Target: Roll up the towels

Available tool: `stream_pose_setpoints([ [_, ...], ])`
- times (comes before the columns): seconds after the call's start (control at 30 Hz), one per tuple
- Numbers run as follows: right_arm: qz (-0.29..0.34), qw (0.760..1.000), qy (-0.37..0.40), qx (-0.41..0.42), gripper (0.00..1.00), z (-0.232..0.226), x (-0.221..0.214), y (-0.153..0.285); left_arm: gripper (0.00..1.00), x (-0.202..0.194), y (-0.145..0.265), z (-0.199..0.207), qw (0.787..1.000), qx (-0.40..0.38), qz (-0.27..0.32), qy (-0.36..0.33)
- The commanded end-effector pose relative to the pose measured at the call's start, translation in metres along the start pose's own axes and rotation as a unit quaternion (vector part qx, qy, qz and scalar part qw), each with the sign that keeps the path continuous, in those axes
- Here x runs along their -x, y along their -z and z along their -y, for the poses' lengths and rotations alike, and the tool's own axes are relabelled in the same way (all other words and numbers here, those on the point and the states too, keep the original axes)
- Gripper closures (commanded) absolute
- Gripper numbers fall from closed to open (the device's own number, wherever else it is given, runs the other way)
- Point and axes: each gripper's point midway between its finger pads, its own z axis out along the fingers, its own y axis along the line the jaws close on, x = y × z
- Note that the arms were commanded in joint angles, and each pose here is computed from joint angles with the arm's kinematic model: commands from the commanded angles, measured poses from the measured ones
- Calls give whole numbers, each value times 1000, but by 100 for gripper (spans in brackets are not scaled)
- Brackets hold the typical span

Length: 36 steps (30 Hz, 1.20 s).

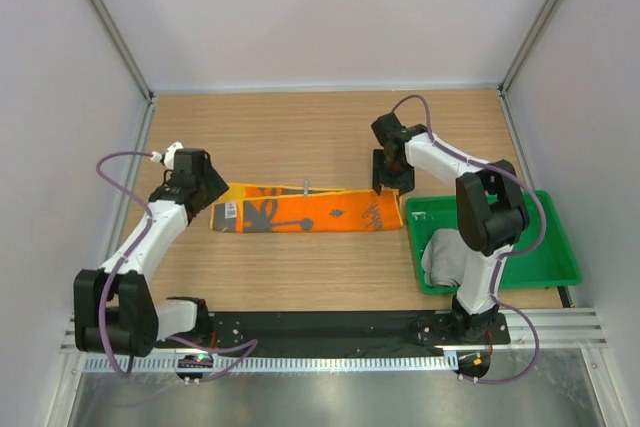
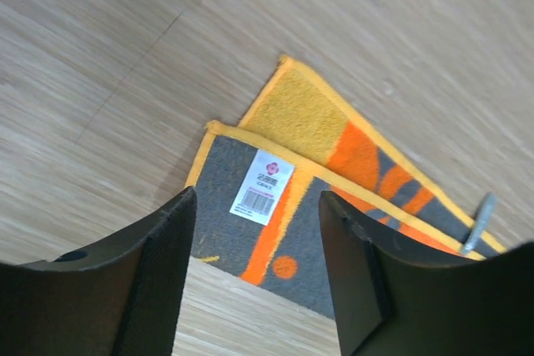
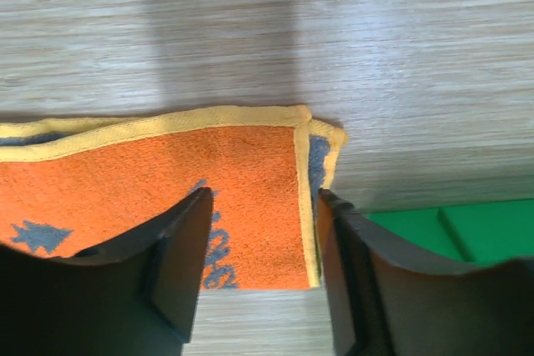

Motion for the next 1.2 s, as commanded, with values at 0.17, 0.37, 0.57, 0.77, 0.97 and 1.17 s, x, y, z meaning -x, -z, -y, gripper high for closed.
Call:
stream_pose_setpoints([
  [0.17,14,1000,5,-2,55,-7,13,-3,45,-23,-35,-9,999,29,-34,-16],
  [0.37,13,1000,5,-13,56,-5,22,-17,46,-26,-42,-11,998,35,-38,-20],
  [0.57,8,1000,-2,-17,57,-1,31,-28,47,-27,-44,-13,998,39,-37,-23],
  [0.77,13,999,-6,-30,50,6,37,-27,48,-28,-44,-13,998,37,-37,-24],
  [0.97,15,1000,-12,-24,50,7,44,-31,49,-27,-43,-13,998,36,-36,-22],
  [1.17,-1,1000,-11,-24,58,5,39,-44,50,-29,-43,-13,998,36,-38,-22],
])
